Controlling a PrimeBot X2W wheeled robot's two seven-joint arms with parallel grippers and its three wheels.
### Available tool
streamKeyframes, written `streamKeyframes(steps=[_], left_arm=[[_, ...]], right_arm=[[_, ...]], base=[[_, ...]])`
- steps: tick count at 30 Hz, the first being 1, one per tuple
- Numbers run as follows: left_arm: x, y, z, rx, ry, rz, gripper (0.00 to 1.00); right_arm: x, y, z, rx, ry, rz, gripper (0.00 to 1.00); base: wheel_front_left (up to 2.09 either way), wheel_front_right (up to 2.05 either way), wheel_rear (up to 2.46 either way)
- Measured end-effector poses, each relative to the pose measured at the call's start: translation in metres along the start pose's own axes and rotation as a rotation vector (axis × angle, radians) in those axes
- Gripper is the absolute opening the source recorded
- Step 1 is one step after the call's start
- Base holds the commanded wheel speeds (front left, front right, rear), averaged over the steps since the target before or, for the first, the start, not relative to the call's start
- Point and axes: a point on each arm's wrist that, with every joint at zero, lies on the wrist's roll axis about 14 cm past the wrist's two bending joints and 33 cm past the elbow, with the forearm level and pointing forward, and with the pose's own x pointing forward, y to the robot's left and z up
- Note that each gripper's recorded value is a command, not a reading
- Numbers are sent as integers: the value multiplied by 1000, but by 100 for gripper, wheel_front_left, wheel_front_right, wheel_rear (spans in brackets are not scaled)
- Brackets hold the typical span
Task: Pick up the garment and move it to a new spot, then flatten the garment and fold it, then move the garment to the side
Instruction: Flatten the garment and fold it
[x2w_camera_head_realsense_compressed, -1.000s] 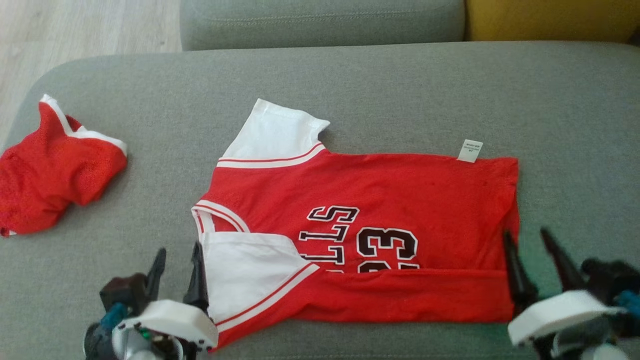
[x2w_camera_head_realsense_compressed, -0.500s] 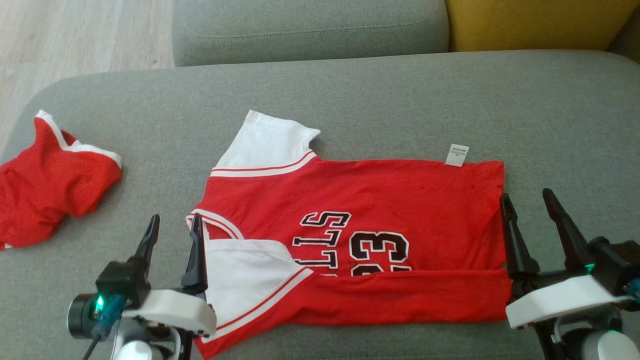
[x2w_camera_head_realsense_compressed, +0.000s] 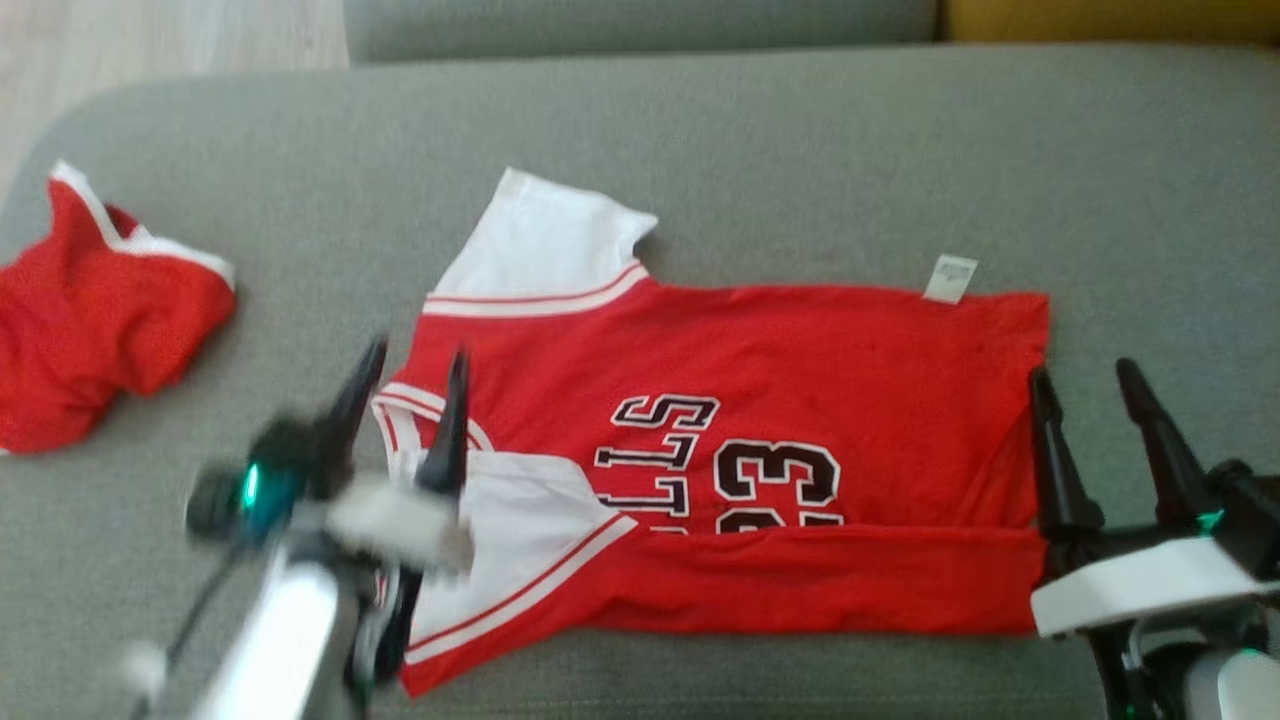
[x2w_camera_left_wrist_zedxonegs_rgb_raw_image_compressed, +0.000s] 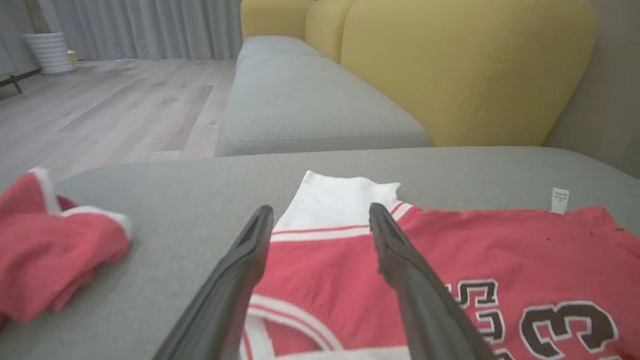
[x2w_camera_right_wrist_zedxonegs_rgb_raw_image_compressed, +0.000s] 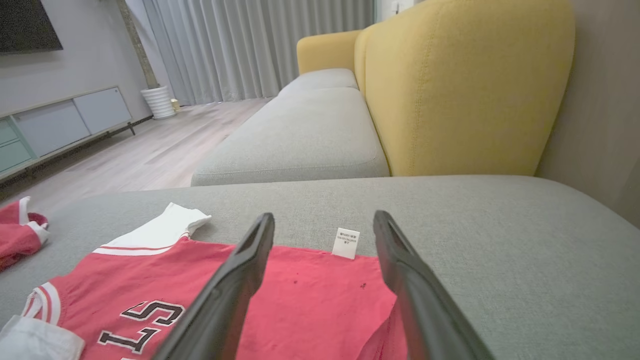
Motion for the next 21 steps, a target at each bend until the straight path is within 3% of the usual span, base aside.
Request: streamKeyframes(steps=[8,11,21], left_arm=[[111,-20,5,-2,29,-133,100],[149,-10,-31,-1,149,-123,100],[210,1,-107,32,379,-117,100]], right_arm=[[43,-2,-15,11,38,10,100],[57,-6,-30,16,68,4,100],[62,-32,-66,35,139,-69,100]], base=[[0,0,0],[0,0,0],[0,0,0]])
